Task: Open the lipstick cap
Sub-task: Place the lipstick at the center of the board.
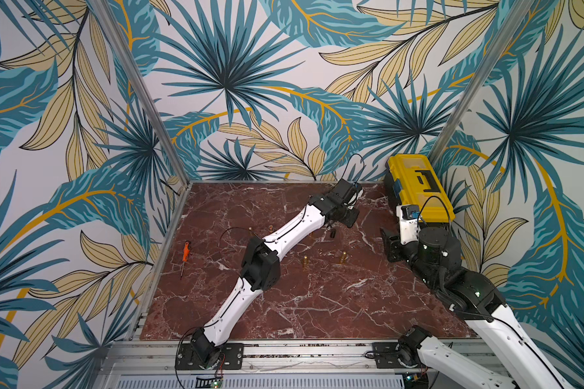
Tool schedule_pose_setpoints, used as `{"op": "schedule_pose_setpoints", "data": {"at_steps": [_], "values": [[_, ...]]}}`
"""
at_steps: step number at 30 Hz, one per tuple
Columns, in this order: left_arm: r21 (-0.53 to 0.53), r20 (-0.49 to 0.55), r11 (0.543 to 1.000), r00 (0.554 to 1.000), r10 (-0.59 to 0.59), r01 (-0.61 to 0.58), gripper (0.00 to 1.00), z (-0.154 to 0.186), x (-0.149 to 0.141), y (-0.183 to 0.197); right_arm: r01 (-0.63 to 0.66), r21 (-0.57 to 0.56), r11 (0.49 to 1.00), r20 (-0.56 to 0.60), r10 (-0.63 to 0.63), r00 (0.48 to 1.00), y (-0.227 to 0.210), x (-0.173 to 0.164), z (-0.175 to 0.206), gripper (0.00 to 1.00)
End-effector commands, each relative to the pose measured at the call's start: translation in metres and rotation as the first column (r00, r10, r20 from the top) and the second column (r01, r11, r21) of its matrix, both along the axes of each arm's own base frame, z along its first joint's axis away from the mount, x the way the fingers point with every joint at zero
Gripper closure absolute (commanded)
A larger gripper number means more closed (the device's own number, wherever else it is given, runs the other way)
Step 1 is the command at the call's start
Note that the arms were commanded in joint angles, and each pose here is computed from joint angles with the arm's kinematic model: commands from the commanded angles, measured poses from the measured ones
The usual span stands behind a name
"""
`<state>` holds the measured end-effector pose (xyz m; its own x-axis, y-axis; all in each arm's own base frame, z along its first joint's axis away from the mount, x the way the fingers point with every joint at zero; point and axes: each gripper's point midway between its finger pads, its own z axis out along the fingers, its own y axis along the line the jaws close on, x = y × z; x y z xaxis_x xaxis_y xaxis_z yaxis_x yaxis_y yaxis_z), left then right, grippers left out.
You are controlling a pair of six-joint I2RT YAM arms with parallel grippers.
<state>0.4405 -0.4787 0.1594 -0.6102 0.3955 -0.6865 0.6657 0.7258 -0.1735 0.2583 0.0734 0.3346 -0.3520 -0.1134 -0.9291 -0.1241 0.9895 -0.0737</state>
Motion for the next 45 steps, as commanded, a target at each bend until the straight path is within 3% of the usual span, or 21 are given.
{"op": "schedule_pose_setpoints", "data": {"at_steps": [1,15,35,45], "values": [[0.008,0.086,1.000,0.996,0.006,-0.007,0.87,0.013,0.010,-0.004,0.045,-0.025,0.999,-0.028,-0.046,0.999,-0.008,-0.001,-0.015,0.50],[0.099,0.069,0.995,0.998,-0.012,0.005,0.87,-0.050,0.012,-0.011,0.064,-0.038,0.997,-0.028,-0.065,0.998,-0.011,0.000,-0.025,0.49],[0.133,0.017,0.991,0.999,-0.031,0.029,0.83,-0.088,0.003,-0.012,0.065,-0.051,0.997,-0.033,-0.066,0.997,-0.010,0.003,-0.030,0.49],[0.138,0.015,0.990,0.999,-0.034,0.031,0.68,-0.088,-0.002,-0.012,0.065,-0.052,0.997,-0.032,-0.067,0.997,-0.011,0.003,-0.029,0.49]]}}
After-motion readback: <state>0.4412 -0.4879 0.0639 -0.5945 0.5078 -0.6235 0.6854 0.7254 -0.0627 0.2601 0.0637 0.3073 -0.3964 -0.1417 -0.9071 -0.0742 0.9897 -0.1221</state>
